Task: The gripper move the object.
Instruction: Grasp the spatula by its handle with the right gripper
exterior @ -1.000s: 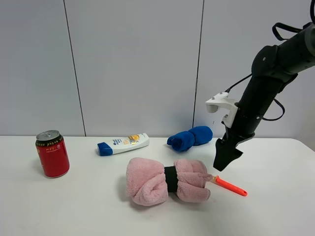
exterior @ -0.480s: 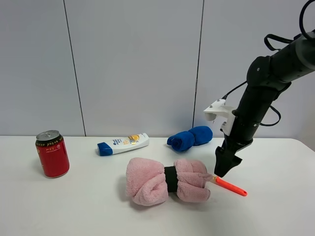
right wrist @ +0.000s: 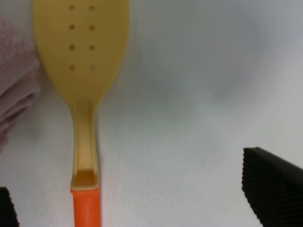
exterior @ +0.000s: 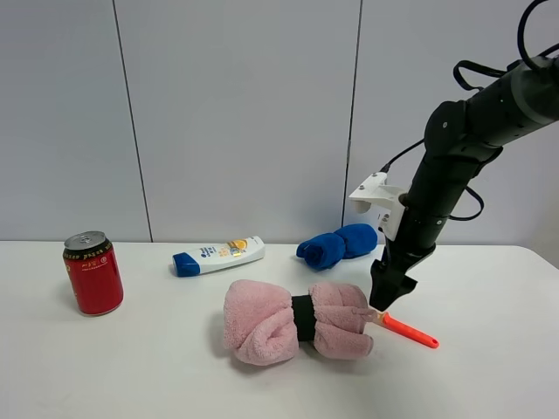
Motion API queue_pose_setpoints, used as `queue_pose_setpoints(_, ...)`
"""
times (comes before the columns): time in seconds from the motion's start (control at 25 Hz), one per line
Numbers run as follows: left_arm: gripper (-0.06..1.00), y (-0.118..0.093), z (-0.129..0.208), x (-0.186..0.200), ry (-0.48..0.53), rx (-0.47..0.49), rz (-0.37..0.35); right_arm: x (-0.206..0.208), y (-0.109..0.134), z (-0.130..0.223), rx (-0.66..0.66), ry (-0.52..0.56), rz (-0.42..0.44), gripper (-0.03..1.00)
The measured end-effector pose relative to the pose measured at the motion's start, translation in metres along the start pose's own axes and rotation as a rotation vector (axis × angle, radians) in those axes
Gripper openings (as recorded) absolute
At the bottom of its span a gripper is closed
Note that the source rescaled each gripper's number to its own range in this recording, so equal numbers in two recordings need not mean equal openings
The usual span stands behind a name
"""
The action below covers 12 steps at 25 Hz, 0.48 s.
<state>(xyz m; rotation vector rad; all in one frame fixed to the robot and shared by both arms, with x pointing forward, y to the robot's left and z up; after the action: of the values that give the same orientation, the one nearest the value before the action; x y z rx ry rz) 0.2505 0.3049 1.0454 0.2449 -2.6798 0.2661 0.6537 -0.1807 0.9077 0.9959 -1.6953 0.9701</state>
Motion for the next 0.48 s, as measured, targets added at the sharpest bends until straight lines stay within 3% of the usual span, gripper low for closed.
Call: queue_pose_setpoints(0.48,1.00,0.000,0.000,0.000,0.000,0.000,0.000,-0.030,0.003,0.008,-0.053,0.034,-0.033,0.92)
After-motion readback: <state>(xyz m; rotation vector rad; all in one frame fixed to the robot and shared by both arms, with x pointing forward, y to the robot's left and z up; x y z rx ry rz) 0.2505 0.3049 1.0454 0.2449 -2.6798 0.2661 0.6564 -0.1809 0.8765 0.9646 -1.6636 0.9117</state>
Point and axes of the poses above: a point on each arm's last joint axis where the gripper is mounted, x pointing back along that axis away from the gripper, y along the wrist's bending axis when the last joint is at zero, z = x × y, the point moved 2 cm from there along -x, pointing out along that axis toward the gripper, and after that the axes turned 8 degrees about x, right-handed, at the moved point
